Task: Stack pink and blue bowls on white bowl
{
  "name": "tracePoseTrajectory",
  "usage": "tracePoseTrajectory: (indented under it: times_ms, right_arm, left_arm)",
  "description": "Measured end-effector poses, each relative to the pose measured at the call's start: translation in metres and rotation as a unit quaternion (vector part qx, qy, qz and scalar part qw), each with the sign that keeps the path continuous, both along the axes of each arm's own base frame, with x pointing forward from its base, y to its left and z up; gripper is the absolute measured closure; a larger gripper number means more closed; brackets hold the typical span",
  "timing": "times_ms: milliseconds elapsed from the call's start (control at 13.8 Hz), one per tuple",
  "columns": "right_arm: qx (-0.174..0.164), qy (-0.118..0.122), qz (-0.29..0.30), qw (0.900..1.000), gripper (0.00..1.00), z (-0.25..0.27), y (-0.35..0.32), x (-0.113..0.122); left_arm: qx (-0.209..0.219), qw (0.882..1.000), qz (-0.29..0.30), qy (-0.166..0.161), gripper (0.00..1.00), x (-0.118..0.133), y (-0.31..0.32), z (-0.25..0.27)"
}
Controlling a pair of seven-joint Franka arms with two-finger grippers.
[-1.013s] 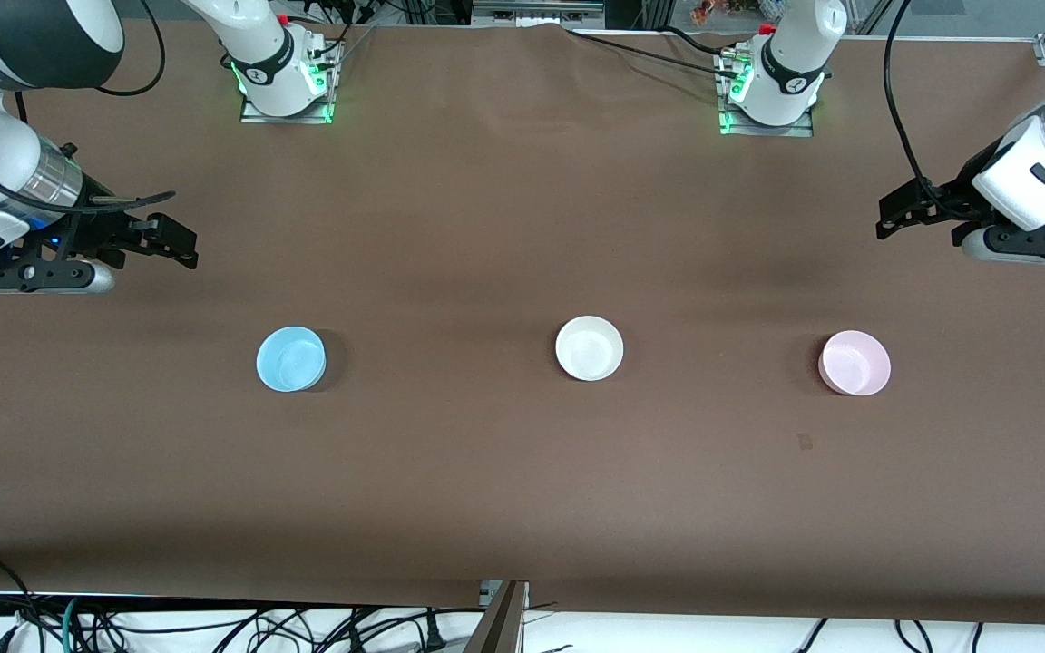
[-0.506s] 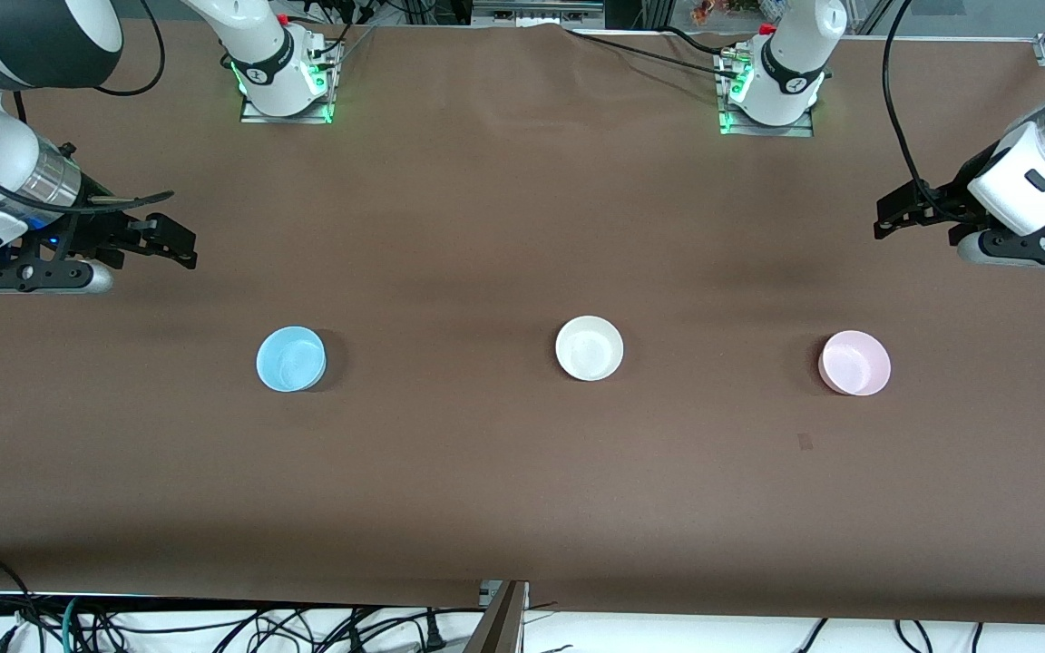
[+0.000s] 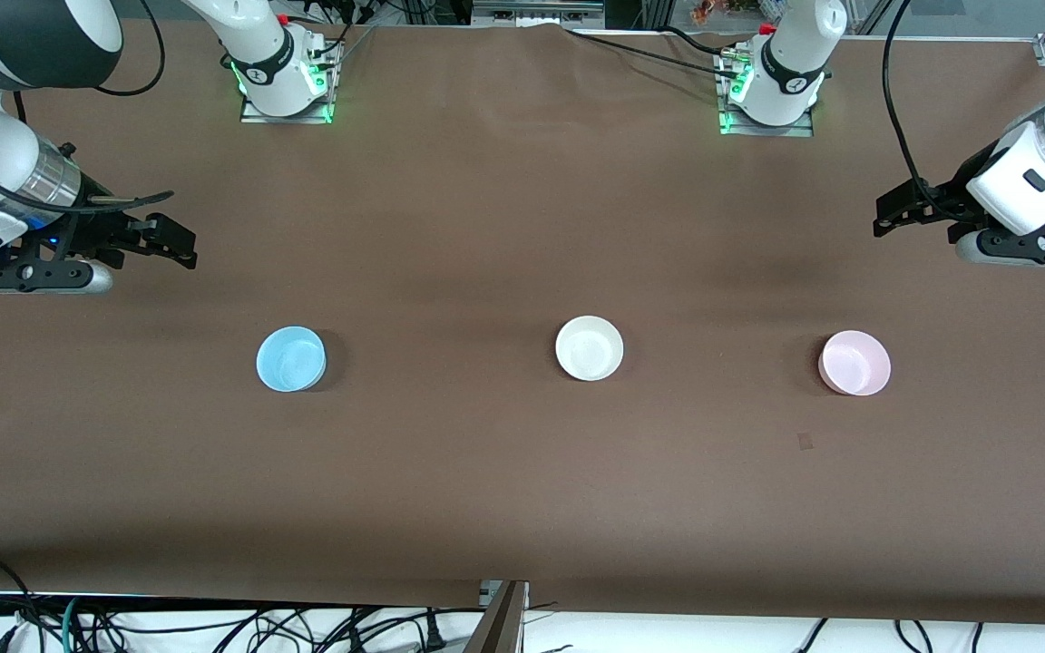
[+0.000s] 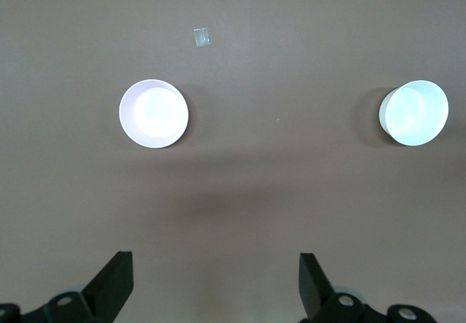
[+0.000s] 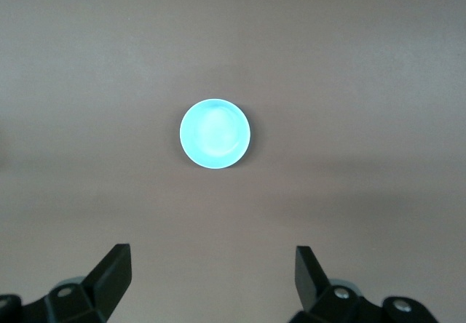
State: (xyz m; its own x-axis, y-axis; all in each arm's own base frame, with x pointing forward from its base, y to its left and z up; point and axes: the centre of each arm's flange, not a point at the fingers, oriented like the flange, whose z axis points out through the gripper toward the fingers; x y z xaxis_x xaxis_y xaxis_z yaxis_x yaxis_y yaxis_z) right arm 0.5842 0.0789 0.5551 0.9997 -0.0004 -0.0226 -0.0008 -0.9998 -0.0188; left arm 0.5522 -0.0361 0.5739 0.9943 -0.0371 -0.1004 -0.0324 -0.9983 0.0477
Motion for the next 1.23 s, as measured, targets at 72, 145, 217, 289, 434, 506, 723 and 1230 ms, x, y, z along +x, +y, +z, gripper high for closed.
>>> tracePoseTrajectory:
  times_ms: [72,145,217,289,434,506,723,1230]
  right_arm:
    - [0.000,0.000,0.000,1.000,0.00,0.000,0.000,0.000]
    - [0.000,0.000,0.000,1.000,0.00,0.000,0.000,0.000]
    - [0.000,0.000,0.000,1.000,0.00,0.000,0.000,0.000]
    - [0.000,0.000,0.000,1.000,0.00,0.000,0.000,0.000]
    - [0.000,0.000,0.000,1.000,0.00,0.000,0.000,0.000]
    - [0.000,0.000,0.000,1.000,0.00,0.000,0.000,0.000]
    - [0.000,0.000,0.000,1.000,0.00,0.000,0.000,0.000]
    - [0.000,0.000,-0.001,1.000,0.00,0.000,-0.001,0.000]
  left_arm:
    - [0.000,1.000,0.000,0.000,0.00,0.000,0.000,0.000]
    - [0.000,1.000,0.000,0.000,0.00,0.000,0.000,0.000]
    - [0.000,1.000,0.000,0.000,0.00,0.000,0.000,0.000]
    - [0.000,1.000,0.000,0.001,0.00,0.000,0.000,0.000]
    - [0.000,1.000,0.001,0.002,0.00,0.000,0.001,-0.001]
    - [0.000,1.000,0.002,0.007,0.00,0.000,0.002,-0.002]
    - [0.006,0.999,0.013,0.040,0.00,0.004,0.018,-0.024]
    - [0.059,0.993,0.062,0.078,0.00,0.045,0.106,-0.118]
